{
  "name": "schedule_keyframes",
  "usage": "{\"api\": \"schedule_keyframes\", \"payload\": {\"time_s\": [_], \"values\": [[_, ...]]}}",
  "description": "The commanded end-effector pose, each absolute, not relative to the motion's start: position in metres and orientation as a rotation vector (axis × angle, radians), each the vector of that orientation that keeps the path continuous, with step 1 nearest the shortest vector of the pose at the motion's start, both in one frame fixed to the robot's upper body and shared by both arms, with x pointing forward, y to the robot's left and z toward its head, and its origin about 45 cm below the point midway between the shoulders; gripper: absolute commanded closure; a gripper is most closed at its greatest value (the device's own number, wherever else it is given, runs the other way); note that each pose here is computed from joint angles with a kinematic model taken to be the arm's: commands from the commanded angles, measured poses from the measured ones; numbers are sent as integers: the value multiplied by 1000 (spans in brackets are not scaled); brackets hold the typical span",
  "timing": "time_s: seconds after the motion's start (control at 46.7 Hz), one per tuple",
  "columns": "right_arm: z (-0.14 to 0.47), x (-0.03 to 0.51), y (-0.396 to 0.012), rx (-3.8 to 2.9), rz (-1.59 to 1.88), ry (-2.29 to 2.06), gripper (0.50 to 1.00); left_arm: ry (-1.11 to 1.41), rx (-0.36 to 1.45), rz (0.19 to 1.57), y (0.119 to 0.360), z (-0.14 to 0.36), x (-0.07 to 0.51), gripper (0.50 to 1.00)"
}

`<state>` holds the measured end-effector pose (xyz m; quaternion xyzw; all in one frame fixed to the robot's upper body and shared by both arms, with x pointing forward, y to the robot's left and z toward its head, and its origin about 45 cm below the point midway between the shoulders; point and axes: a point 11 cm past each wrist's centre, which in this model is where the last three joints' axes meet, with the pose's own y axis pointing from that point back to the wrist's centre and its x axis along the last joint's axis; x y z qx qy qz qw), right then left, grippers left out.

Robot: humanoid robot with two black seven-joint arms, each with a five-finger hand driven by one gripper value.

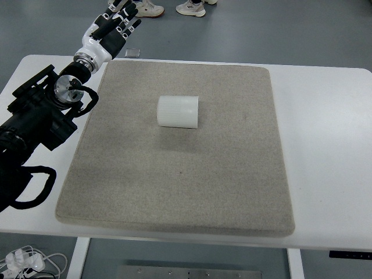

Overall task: Flip white cup upright
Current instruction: 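Raise the left hand and swing it over the mat toward the cup, then lower the left hand onto the lying white cup, fingers over its side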

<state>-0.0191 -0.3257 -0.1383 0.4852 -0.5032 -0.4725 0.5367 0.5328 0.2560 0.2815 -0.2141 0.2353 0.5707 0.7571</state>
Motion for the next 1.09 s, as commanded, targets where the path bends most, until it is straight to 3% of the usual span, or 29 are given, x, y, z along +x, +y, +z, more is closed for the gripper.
{"api": "schedule_keyframes", "payload": {"time_s": [0.0,0.193,0.492,0.792,1.07], "values": [[-138,-19,-326,1155,-1125,-1198,548,467,-417,1226,251,288,535,506],[-138,-19,-325,1156,-1126,-1197,548,345,-260,1122,219,297,533,506],[-138,-19,-326,1155,-1125,-1198,548,45,5,969,193,317,525,506],[-138,-19,-326,1155,-1125,-1198,548,-232,262,783,174,327,502,514],[-138,-19,-326,1155,-1125,-1198,548,-414,480,657,176,322,489,516]]}}
